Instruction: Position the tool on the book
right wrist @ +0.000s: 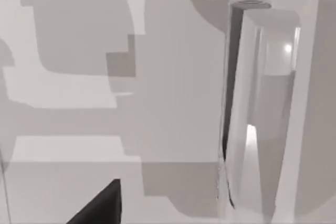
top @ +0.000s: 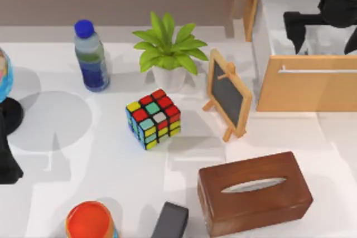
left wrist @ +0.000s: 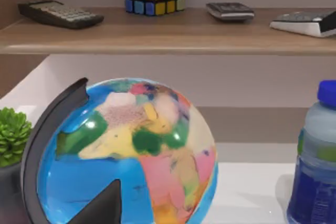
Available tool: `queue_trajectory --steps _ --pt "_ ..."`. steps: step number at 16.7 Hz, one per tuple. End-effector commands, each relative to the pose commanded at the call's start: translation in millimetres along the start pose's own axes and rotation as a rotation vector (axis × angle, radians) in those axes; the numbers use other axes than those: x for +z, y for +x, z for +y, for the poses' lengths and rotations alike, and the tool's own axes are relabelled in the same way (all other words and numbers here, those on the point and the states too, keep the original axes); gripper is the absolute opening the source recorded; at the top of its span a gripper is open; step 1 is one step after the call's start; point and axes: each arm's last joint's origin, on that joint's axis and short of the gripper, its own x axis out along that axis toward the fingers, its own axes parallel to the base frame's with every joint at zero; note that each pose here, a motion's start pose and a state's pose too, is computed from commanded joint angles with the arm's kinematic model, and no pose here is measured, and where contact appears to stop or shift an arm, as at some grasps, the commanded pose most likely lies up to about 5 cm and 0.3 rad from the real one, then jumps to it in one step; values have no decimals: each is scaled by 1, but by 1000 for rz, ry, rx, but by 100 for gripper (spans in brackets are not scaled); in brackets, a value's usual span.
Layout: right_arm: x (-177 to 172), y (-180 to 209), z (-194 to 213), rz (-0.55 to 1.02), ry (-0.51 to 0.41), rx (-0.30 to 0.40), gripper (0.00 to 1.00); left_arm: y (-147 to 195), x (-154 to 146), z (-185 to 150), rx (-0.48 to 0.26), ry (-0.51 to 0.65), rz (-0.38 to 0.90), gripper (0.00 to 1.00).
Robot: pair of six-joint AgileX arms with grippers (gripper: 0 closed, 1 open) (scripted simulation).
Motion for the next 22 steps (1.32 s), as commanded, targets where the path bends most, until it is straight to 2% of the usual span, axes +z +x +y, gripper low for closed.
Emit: queue_trajectory --steps 12,16,22 --pt "2 45 2 -1 -1 0 100 0 0 0 0 0 0 100" --pt "3 48 2 1 0 0 100 0 0 0 0 0 0 100" --pt "3 48 2 1 0 0 55 0 0 0 0 0 0 100"
